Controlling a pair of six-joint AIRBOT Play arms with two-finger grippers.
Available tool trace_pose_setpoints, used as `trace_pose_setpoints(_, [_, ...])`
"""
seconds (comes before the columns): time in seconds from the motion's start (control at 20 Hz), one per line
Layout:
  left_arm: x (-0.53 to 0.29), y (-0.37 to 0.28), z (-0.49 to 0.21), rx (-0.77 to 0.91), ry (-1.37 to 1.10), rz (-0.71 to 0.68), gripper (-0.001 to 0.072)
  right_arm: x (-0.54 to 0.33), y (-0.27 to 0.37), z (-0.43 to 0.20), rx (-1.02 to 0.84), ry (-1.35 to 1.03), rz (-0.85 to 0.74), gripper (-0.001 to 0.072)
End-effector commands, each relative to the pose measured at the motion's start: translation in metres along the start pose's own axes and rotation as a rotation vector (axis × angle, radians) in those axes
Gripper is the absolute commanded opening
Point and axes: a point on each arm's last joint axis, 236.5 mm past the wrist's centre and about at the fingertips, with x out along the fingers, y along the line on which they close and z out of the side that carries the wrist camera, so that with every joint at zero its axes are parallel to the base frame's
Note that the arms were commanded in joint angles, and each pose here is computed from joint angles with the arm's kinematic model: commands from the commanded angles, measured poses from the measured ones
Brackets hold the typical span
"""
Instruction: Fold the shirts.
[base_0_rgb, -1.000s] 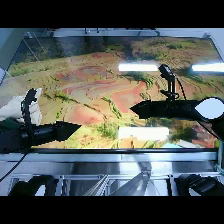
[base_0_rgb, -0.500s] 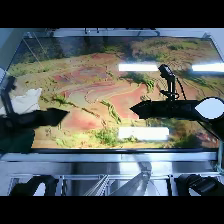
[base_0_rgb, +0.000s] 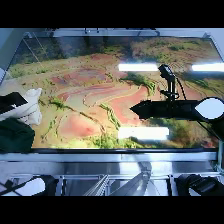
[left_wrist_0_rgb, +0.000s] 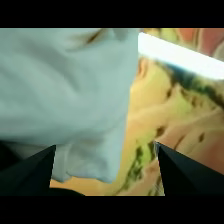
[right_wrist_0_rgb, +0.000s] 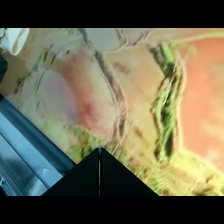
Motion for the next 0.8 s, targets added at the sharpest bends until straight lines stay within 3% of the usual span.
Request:
trace_pose_setpoints(0.0, [0.067,0.014,-0.004,0.021,0.171,-0.021,0.0383,0.0,0.0,0.0,0.001,0.001,0.0,0.0015])
trace_pose_setpoints(0.05, [0.075,0.007,-0.003,0.042,0.202,-0.035,-0.0003,0.0,0.0,0.0,0.001,0.001,0.0,0.0015])
trace_pose_setpoints(0.45, [0.045,-0.11,0.032,0.339,0.186,-0.079,0.0013,0.0,0.0,0.0,0.001,0.001,0.0,0.0016])
trace_pose_setpoints(0.7, [0.026,-0.089,0.029,0.257,0.198,-0.043,0.0024,0.0,0.0,0.0,0.001,0.001,0.0,0.0016])
trace_pose_setpoints(0.75, [0.025,-0.083,0.028,0.231,0.203,-0.054,0.0217,0.0,0.0,0.0,0.001,0.001,0.0,0.0015])
